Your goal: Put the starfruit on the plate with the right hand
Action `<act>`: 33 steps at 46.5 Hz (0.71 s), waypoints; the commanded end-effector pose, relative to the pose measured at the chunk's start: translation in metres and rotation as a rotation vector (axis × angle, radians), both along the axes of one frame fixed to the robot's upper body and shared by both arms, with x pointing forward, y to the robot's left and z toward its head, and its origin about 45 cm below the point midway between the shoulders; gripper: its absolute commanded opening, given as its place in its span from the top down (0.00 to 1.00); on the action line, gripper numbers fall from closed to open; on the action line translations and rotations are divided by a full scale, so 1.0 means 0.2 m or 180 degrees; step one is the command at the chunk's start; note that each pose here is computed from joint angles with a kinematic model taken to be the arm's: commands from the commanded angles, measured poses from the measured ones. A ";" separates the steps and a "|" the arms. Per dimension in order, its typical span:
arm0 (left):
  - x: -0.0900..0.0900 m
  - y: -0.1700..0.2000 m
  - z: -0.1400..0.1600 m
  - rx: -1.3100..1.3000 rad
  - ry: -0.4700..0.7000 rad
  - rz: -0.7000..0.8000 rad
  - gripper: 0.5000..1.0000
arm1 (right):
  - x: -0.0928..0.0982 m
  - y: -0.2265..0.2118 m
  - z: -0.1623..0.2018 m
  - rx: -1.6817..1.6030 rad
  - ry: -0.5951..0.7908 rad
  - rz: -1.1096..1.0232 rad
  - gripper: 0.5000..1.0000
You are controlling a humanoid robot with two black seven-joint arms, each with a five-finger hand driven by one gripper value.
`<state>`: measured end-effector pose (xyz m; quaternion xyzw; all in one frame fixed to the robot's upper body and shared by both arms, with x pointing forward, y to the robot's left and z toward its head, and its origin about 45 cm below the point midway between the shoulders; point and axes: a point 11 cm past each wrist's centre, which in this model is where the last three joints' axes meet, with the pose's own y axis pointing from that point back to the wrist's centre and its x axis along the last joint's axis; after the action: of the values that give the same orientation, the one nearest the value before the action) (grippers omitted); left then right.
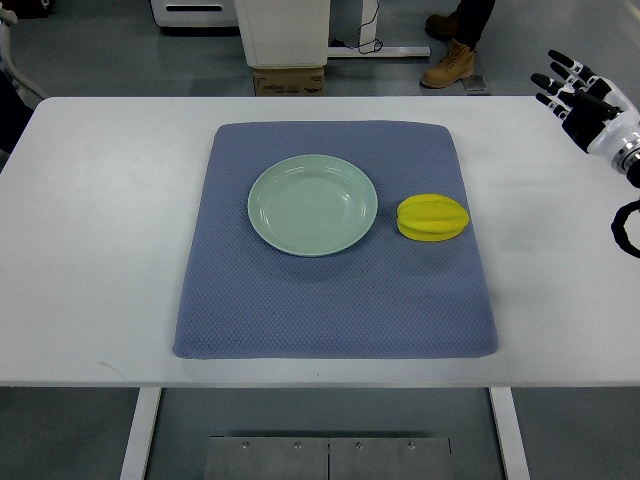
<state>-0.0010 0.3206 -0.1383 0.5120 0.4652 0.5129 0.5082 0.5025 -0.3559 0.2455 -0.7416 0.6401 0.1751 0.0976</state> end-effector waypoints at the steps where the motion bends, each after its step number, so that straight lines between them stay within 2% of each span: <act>1: 0.00 0.00 0.00 -0.0001 0.0004 0.0003 0.00 | 0.00 0.00 0.00 -0.0002 0.0002 -0.0004 0.00; 33: -0.01 0.00 0.00 -0.0001 0.0008 0.0004 0.00 | 0.00 -0.01 0.00 -0.0005 -0.0005 -0.0009 0.00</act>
<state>-0.0026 0.3206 -0.1383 0.5122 0.4664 0.5126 0.5074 0.5024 -0.3578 0.2461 -0.7407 0.6415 0.1739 0.0976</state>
